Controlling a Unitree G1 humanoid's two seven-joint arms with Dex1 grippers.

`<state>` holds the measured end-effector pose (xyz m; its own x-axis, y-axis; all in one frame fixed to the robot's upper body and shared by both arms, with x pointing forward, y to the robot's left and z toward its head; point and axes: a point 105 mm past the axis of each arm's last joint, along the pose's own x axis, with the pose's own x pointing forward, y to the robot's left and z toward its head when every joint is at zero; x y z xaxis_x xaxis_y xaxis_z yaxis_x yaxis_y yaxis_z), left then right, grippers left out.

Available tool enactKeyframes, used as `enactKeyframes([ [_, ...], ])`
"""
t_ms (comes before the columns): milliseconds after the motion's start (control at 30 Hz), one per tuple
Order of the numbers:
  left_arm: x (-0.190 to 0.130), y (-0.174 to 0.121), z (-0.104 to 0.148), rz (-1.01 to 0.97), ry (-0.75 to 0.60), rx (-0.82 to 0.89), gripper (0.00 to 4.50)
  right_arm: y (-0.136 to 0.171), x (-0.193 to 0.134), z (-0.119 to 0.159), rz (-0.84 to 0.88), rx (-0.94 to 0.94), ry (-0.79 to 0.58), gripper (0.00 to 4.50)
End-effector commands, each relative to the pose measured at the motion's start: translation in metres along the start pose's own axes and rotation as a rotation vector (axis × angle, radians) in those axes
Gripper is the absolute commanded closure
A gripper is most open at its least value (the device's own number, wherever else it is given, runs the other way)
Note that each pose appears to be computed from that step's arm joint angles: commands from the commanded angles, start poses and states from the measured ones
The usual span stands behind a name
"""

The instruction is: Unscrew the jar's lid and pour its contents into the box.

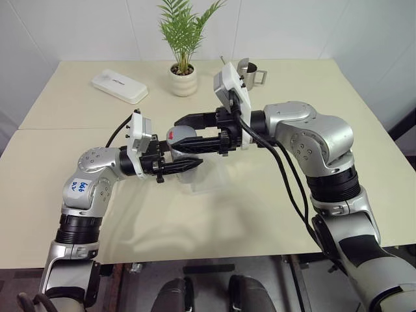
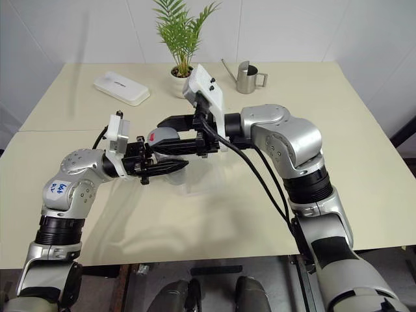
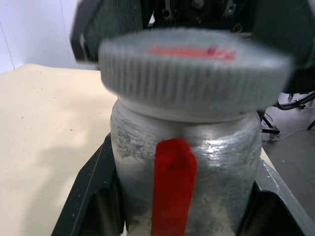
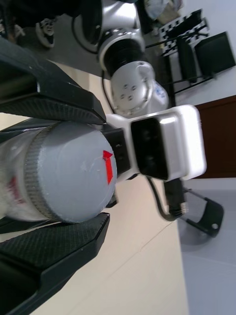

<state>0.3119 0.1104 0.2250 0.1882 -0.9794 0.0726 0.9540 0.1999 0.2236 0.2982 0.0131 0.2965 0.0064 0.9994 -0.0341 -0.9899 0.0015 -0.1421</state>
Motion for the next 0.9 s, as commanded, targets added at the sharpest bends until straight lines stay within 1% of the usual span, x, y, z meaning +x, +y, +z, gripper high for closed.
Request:
enactKeyframes([
  [33,-0.002,-0.005,0.008,-0.003,-0.01,0.036,2.47,0.008,-0.016,0.038,0.036,-0.004,-0.196,1.99],
  [67,-0.003,-0.005,0.008,-0.002,-0.009,0.035,2.47,0.009,-0.021,0.042,0.037,0.004,-0.223,1.99],
  [133,-0.004,-0.005,0.007,0.003,-0.01,0.034,2.47,0.002,-0.035,0.04,-0.044,0.0,-0.23,1.99],
  [167,-0.005,-0.005,0.007,0.006,-0.01,0.033,2.47,-0.005,-0.043,0.036,-0.111,-0.006,-0.219,1.99],
  [233,-0.007,-0.005,0.008,0.017,-0.018,0.031,2.47,-0.019,-0.068,0.018,-0.273,-0.037,-0.163,1.99],
  [267,-0.008,-0.005,0.009,0.021,-0.021,0.03,2.47,-0.023,-0.076,0.011,-0.321,-0.054,-0.136,1.99],
  [333,-0.012,-0.004,0.011,0.035,-0.031,0.03,2.47,-0.032,-0.11,-0.011,-0.48,-0.07,-0.109,1.99],
  [400,-0.015,-0.003,0.012,0.046,-0.035,0.031,2.47,-0.034,-0.136,-0.024,-0.582,-0.109,-0.115,1.99],
  [433,-0.017,-0.001,0.012,0.053,-0.037,0.031,2.47,-0.034,-0.149,-0.036,-0.632,-0.12,-0.109,1.99],
  [467,-0.018,-0.001,0.012,0.057,-0.038,0.032,2.47,-0.033,-0.157,-0.043,-0.662,-0.128,-0.103,1.99],
  [500,-0.02,0.001,0.013,0.072,-0.045,0.028,2.47,-0.034,-0.176,-0.061,-0.754,-0.107,-0.099,1.99],
  [567,-0.022,0.004,0.013,0.089,-0.054,0.024,2.47,-0.033,-0.199,-0.087,-0.87,-0.081,-0.082,1.99],
  [600,-0.023,0.005,0.013,0.096,-0.058,0.018,2.47,-0.032,-0.216,-0.116,-0.957,-0.074,0.008,1.99],
  [633,-0.023,0.006,0.013,0.099,-0.06,0.014,2.47,-0.031,-0.228,-0.136,-1.013,-0.07,0.059,1.99],
  [667,-0.023,0.006,0.013,0.1,-0.062,0.012,2.47,-0.028,-0.236,-0.152,-1.055,-0.059,0.091,1.99],
  [700,-0.023,0.007,0.013,0.099,-0.064,0.011,2.47,-0.026,-0.242,-0.163,-1.085,-0.052,0.107,1.99],
  [800,-0.02,0.009,0.013,0.09,-0.063,0.008,2.47,-0.027,-0.251,-0.175,-1.15,-0.019,0.082,1.99],
  [900,-0.017,0.01,0.013,0.08,-0.065,0.007,2.47,-0.027,-0.252,-0.185,-1.168,0.003,0.093,1.99],
])
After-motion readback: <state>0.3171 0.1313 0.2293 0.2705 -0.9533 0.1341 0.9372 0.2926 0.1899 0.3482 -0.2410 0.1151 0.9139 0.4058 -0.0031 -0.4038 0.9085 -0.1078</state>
